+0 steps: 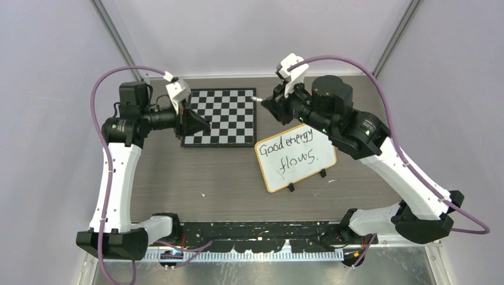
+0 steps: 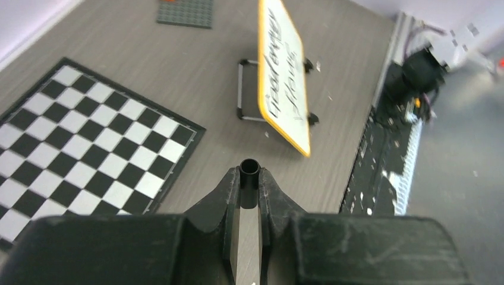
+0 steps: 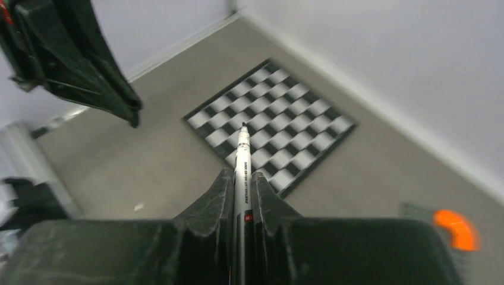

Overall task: Write a sentence on the whiteboard
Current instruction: Close the whiteboard marker at the center of the board.

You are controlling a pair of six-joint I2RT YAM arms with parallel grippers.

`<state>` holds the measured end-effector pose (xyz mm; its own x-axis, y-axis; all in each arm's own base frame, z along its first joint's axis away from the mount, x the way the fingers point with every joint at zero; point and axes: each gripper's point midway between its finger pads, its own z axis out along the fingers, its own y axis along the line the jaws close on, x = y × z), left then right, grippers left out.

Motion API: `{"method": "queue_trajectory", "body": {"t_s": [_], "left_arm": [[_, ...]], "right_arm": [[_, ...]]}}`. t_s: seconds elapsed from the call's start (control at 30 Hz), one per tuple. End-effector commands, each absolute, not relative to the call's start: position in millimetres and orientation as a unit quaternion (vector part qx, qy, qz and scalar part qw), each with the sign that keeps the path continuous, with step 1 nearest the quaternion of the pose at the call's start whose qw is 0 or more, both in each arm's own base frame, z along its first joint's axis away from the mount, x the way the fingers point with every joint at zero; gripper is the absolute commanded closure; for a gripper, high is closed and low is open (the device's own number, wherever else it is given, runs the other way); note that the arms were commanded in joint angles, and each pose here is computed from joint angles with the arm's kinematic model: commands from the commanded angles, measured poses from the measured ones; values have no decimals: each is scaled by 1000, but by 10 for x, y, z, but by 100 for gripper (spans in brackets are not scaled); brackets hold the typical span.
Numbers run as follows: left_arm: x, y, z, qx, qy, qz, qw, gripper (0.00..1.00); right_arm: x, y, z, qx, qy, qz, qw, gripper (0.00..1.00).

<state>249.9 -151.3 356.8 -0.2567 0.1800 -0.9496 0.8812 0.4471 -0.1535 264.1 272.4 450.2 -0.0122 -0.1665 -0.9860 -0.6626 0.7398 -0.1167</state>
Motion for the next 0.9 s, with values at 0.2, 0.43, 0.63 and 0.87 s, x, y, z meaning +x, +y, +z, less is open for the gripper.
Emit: {"method": "queue_trajectory", "body": {"t_s": [0.2,0.43,0.63,0.87], "left_arm": [[1994,-1784,3251,542,632,-351,429,100],[1875,-1860,3095,606,629,-283,396,100],[1851,-1918,3080,613,638,-269,379,100],[1773,-1964,3150,613,637,-279,375,100]], "right_arm": [[1980,3246,3878,-239,803,453,305,100],[1821,3383,3847,-227,794,508,247,100],[1801,3405,3828,-215,793,519,236,100],[1838,3452,3766,-202,802,517,222,100]]}}
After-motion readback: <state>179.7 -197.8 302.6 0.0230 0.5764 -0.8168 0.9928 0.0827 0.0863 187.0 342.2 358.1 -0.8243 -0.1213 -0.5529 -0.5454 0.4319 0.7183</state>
